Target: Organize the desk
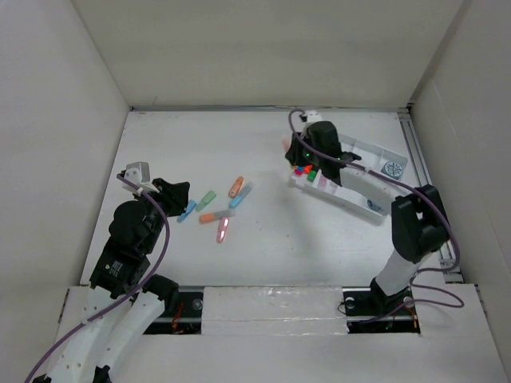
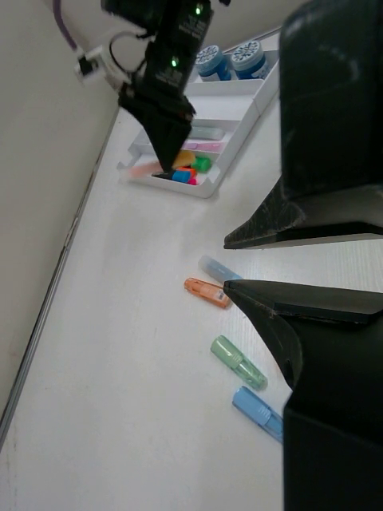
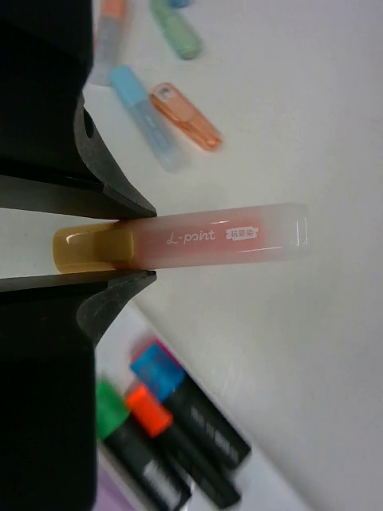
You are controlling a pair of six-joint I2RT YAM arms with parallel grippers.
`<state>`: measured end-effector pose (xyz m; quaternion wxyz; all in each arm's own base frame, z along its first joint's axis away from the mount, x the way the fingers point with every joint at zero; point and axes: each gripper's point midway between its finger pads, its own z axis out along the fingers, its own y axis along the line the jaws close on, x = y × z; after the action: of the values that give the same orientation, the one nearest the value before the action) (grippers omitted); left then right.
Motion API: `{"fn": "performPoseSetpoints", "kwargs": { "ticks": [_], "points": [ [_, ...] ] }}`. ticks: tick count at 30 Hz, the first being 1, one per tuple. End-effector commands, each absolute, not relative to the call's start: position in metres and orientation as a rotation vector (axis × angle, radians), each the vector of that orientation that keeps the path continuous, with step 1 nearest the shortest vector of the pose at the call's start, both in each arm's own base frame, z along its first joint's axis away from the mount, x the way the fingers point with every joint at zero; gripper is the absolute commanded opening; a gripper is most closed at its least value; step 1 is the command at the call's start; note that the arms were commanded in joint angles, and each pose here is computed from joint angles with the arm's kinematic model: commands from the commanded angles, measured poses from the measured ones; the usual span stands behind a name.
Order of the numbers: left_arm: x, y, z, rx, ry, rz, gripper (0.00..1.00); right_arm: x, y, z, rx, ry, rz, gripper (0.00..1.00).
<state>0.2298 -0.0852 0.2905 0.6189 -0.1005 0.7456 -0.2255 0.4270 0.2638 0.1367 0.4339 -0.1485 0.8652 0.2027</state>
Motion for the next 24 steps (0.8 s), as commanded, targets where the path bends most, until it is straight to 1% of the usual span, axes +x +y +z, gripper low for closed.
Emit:
{"fn": "performPoseSetpoints", "kwargs": {
  "ticks": [1,2,3,4,5,9,12,13,16,17,18,19,20,22,24],
  "points": [
    [0.231,-0.088,0.296,-0.212,1.683,-0.534,0.19,0.462,0.216,0.185,0.019,1.974,0.517,0.06],
    [0.231,-0.088,0.297,-0.209,1.682,-0.534,0.19,0.460,0.199,0.173,0.092,1.992,0.503,0.06],
    [0.230,-0.088,0.297,-0.210,1.680,-0.534,0.19,0.465,0.169,0.176,0.184,1.970,0.482,0.06],
    [0.230,-0.087,0.298,-0.210,1.677,-0.535,0.19,0.465,0.157,0.174,0.265,1.961,0.503,0.06],
    [0.230,-0.087,0.297,-0.210,1.679,-0.534,0.19,0.461,0.131,0.162,0.369,1.954,0.499,0.06],
    [0.231,-0.088,0.296,-0.208,1.685,-0.534,0.19,0.466,0.097,0.150,0.474,1.952,0.468,0.08],
    [0.231,-0.088,0.294,-0.209,1.689,-0.531,0.19,0.473,0.091,0.152,0.482,1.969,0.439,0.08],
    [0.231,-0.089,0.296,-0.208,1.685,-0.534,0.19,0.476,0.080,0.145,0.516,1.979,0.391,0.07],
    [0.231,-0.088,0.295,-0.211,1.689,-0.531,0.19,0.483,0.070,0.147,0.554,1.962,0.350,0.09],
    [0.232,-0.088,0.294,-0.210,1.691,-0.530,0.19,0.483,0.068,0.148,0.558,1.960,0.344,0.25],
    [0.232,-0.088,0.293,-0.210,1.694,-0.528,0.19,0.485,0.064,0.151,0.564,1.951,0.337,0.36],
    [0.232,-0.088,0.293,-0.209,1.694,-0.530,0.19,0.486,0.065,0.155,0.560,1.945,0.344,0.45],
    [0.232,-0.089,0.295,-0.209,1.690,-0.531,0.19,0.486,0.065,0.158,0.560,1.945,0.344,0.59],
    [0.232,-0.089,0.294,-0.208,1.694,-0.531,0.19,0.484,0.064,0.164,0.550,1.941,0.339,0.67],
    [0.232,-0.088,0.294,-0.209,1.693,-0.530,0.19,0.481,0.061,0.170,0.556,1.928,0.330,0.68]
  ]
}}
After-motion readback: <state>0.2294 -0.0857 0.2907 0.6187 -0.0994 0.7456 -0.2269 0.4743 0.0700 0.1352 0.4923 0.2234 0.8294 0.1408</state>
